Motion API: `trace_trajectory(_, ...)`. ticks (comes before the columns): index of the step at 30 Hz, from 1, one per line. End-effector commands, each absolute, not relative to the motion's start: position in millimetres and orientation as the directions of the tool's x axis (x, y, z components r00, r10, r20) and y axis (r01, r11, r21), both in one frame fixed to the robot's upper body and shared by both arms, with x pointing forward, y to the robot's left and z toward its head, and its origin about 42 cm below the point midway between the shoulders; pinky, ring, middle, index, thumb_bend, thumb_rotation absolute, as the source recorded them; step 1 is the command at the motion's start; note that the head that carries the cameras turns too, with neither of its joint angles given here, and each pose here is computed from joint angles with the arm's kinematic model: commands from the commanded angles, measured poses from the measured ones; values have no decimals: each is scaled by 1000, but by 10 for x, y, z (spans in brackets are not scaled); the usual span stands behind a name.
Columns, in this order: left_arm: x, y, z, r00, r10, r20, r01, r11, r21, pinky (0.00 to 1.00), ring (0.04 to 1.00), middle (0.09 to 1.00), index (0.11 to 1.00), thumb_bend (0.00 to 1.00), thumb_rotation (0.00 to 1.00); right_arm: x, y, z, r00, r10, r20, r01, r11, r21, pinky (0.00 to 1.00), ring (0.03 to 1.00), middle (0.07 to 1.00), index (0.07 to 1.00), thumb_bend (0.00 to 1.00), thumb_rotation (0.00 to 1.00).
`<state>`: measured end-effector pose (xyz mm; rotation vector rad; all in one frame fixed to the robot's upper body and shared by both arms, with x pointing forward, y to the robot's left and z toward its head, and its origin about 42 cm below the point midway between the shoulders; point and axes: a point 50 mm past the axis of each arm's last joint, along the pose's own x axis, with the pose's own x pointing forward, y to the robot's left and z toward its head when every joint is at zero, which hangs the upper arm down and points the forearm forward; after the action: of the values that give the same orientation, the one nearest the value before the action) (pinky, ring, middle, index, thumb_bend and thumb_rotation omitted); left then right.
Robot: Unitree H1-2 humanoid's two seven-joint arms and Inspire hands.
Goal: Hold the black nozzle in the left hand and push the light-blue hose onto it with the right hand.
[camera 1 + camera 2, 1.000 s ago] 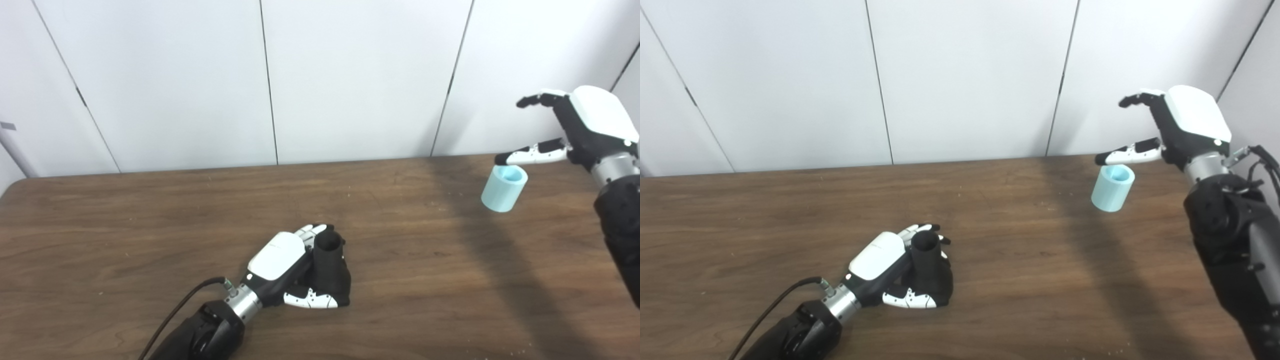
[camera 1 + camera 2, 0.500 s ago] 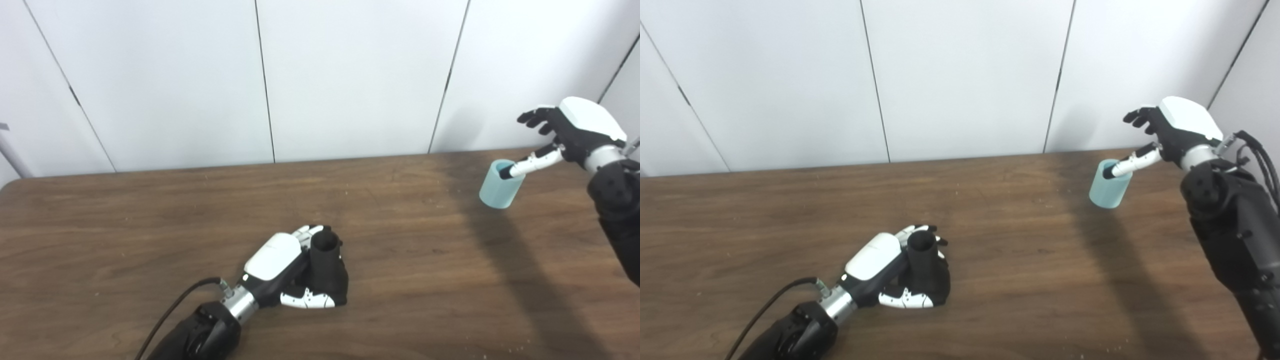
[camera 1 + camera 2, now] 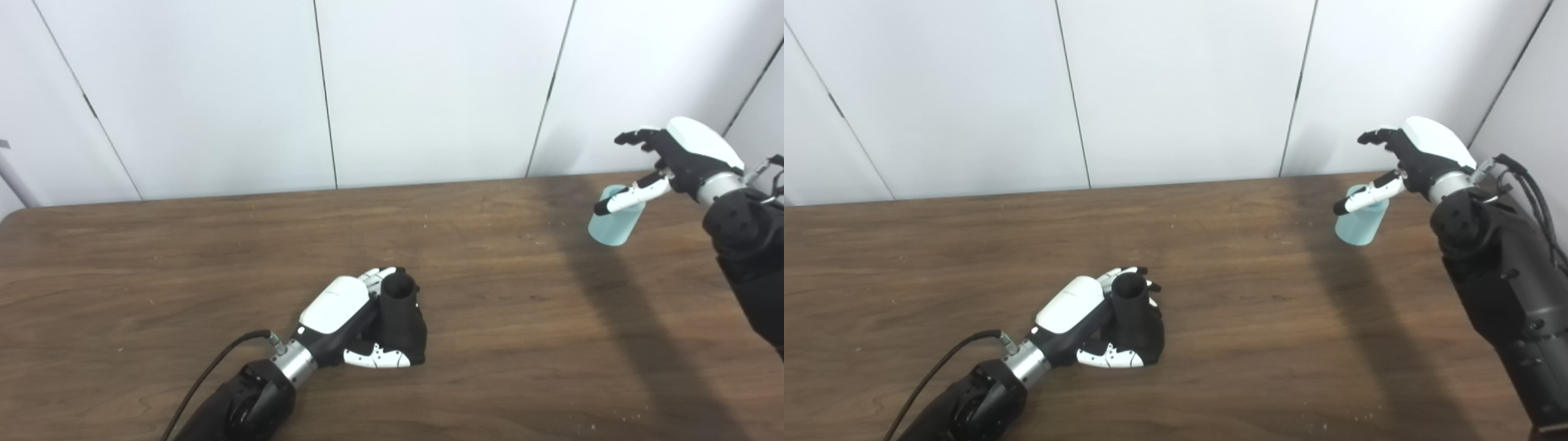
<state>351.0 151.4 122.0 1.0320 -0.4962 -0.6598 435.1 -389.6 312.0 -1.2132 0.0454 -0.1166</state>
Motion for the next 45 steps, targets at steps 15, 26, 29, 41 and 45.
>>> trace_trajectory(15, 3211, 1638, 781, 721, -688, -81, 389, 305, 870, 967, 952, 825, 531, 476, 714, 4629, -3926, 3370, 988, -140, 66, 95, 211, -973, 1000, 957, 960, 898, 1000, 337)
trace_trajectory(26, 3158, 1612, 779, 711, -700, -72, 383, 299, 874, 957, 950, 832, 547, 501, 738, 4692, -3931, 3290, 988, -152, -7, 15, 146, -989, 985, 961, 968, 904, 1000, 324)
trace_trajectory(29, 3137, 1594, 788, 705, -706, -67, 380, 296, 876, 949, 950, 832, 542, 507, 740, 4705, -3960, 3268, 989, -148, -11, 7, 124, -992, 968, 949, 959, 902, 1000, 346)
trace_trajectory(41, 3167, 1589, 797, 706, -705, -63, 380, 303, 874, 931, 952, 838, 535, 501, 741, 4726, -3984, 3188, 988, -156, -22, -1, 132, -991, 852, 905, 926, 889, 998, 316)
trace_trajectory(45, 3167, 1580, 797, 707, -704, -65, 383, 304, 872, 930, 950, 834, 525, 489, 732, 4736, -3979, 3206, 988, -155, -18, 4, 138, -990, 820, 903, 923, 889, 983, 282)
